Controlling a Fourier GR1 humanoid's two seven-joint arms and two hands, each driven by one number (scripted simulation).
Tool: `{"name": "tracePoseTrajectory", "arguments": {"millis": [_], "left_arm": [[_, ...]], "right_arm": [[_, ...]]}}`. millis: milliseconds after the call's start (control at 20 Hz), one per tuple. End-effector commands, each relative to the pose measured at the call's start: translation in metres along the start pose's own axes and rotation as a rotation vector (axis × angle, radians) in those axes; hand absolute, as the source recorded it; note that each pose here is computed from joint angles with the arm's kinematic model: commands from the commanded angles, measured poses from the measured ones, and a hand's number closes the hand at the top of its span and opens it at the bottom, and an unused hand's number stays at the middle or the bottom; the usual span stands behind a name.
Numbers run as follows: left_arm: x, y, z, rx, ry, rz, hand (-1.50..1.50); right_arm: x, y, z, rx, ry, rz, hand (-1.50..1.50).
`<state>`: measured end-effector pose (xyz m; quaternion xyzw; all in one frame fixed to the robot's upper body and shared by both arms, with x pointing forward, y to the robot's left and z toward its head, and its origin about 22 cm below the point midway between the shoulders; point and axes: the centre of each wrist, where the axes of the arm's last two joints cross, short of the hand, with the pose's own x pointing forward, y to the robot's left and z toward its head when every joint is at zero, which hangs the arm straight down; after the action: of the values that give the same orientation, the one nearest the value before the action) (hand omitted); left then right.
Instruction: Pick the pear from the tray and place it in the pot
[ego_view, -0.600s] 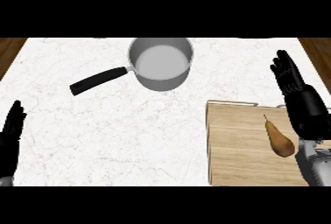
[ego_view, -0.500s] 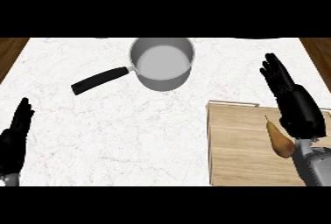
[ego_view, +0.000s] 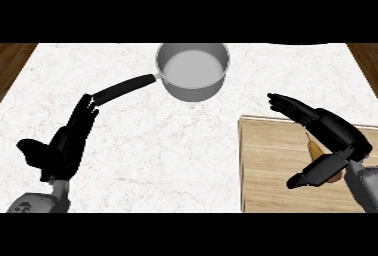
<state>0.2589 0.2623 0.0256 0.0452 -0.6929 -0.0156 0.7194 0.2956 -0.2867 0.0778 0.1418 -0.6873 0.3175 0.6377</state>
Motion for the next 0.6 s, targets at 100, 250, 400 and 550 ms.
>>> {"name": "tracePoseTrajectory", "arguments": {"millis": [100, 250, 400, 550], "left_arm": [[0.028, -0.019, -0.001, -0.041, 0.030, 0.076, 0.00], [0.024, -0.033, -0.006, -0.076, 0.050, 0.071, 0.00], [0.040, -0.038, -0.014, -0.089, 0.023, 0.055, 0.00], [0.042, -0.031, -0.014, -0.082, 0.034, 0.057, 0.00]], "right_arm": [[0.017, -0.096, 0.060, 0.111, -0.165, 0.025, -1.50], [0.047, -0.138, 0.073, 0.158, -0.075, 0.162, -1.50], [0.087, -0.157, 0.071, 0.235, 0.030, 0.311, -1.50], [0.116, -0.166, 0.065, 0.297, 0.067, 0.387, -1.50]]}}
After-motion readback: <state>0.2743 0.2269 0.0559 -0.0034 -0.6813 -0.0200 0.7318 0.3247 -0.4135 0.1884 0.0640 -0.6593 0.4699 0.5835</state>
